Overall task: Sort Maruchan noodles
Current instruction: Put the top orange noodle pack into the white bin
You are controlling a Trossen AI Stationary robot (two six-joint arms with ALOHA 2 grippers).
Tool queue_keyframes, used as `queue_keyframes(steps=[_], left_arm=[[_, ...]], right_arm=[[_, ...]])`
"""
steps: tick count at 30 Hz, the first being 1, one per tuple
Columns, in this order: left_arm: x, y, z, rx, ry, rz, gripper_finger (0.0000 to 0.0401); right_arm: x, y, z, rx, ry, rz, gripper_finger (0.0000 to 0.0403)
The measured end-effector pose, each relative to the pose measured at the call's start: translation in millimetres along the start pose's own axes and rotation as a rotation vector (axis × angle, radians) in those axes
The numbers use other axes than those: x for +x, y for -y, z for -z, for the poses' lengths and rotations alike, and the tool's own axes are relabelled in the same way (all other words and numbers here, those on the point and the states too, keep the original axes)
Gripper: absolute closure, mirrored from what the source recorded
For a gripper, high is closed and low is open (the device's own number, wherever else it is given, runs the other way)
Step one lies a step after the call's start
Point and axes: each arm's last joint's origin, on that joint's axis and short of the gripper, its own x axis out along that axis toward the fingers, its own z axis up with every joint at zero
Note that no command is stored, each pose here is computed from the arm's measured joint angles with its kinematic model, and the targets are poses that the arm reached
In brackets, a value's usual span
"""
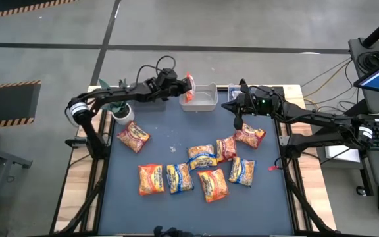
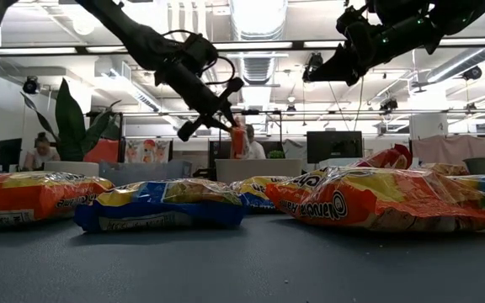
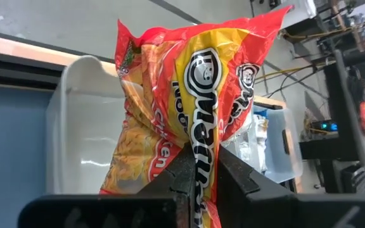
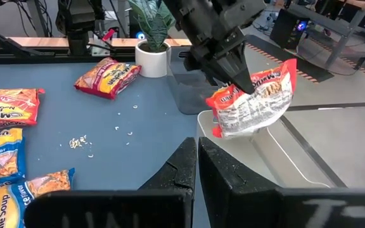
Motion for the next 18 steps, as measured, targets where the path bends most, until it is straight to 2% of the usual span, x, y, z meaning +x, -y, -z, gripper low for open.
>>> queue_keyframes(steps=[5,18], left_arm=[[12.1,-5.9,4.8,-0.034,-0.027,0.002,0.0382],[19.3,-12.7,8.4,-0.035,-0.04,-0.024,0.0382]], right_arm=[[0.0,0.0,0.0,-0.001,0.0,0.0,0.0394],[0.0,-0.1,0.3,-0.003,-0.001,-0.001,0.0394]])
